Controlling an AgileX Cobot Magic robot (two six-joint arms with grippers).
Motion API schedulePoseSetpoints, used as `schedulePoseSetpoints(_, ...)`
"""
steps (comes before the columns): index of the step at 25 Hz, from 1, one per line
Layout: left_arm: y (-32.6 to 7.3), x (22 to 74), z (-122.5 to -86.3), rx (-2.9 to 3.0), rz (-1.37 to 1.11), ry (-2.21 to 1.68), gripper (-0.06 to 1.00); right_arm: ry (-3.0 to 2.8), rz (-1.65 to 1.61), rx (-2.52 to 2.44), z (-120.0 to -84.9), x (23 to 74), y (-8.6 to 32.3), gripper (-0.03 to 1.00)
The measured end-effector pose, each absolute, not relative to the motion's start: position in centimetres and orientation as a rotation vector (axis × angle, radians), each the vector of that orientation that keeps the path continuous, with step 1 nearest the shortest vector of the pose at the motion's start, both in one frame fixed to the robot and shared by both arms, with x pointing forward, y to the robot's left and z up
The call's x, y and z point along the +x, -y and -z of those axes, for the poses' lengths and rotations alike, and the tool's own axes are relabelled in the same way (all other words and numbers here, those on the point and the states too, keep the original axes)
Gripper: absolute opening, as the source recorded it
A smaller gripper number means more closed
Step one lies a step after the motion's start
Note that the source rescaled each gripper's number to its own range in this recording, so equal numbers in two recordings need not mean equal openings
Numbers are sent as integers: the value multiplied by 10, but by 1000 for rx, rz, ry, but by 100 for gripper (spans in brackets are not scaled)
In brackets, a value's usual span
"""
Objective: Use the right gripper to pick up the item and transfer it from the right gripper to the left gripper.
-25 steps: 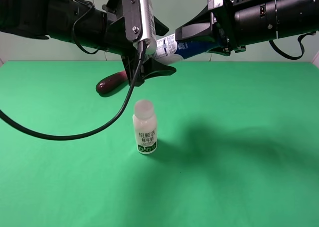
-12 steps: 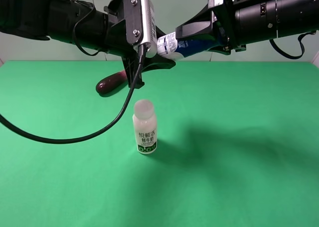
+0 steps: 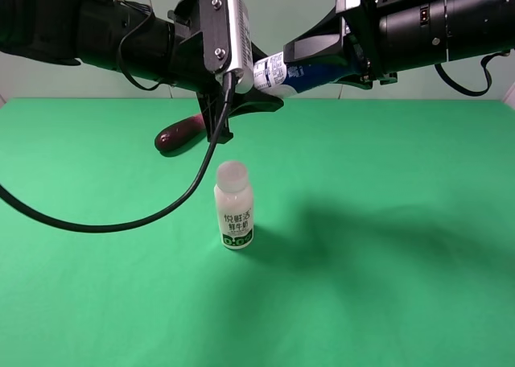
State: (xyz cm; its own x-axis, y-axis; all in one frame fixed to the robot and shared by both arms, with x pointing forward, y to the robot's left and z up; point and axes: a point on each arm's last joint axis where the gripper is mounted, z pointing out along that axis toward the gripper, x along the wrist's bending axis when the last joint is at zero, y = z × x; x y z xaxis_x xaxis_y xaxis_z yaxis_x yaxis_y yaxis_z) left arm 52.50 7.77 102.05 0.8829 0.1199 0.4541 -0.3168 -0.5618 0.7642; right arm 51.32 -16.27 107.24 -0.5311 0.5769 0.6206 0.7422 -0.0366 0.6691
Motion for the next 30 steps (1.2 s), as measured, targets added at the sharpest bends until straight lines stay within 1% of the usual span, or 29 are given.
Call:
schedulePoseSetpoints(4, -78, 525, -1020, 2092, -575, 140, 0, 2055, 1615, -1441, -1073, 513, 163, 0)
schedulePoseSetpoints(5, -78, 525, -1021, 2092, -574, 138, 0, 2041, 1618, -1450, -1073, 514, 163, 4)
schedulePoseSetpoints(6, -78, 525, -1021, 2090, -572, 133, 0, 2010, 1628, -1457, -1074, 514, 162, 18)
schedulePoseSetpoints(9, -78, 526, -1020, 2094, -573, 129, 0, 1951, 1656, -1459, -1078, 514, 161, 74)
schedulePoseSetpoints(10, -78, 526, -1019, 2095, -571, 129, 0, 1939, 1663, -1461, -1079, 514, 161, 84)
schedulePoseSetpoints(12, -78, 526, -1018, 2096, -569, 128, 0, 1929, 1671, -1462, -1081, 514, 161, 94)
schedulePoseSetpoints(13, -78, 526, -1018, 2096, -569, 129, 0, 1927, 1676, -1464, -1082, 514, 161, 96)
schedulePoseSetpoints(16, -77, 525, -1019, 2093, -564, 132, 0, 1937, 1726, -1477, -1091, 518, 162, 99)
schedulePoseSetpoints(25, -77, 525, -1019, 2091, -560, 135, 0, 2101, 1934, -1581, -1135, 501, 182, 100)
schedulePoseSetpoints(30, -77, 525, -1019, 2091, -558, 133, 0, 2267, 1870, -1773, -1144, 486, 201, 100)
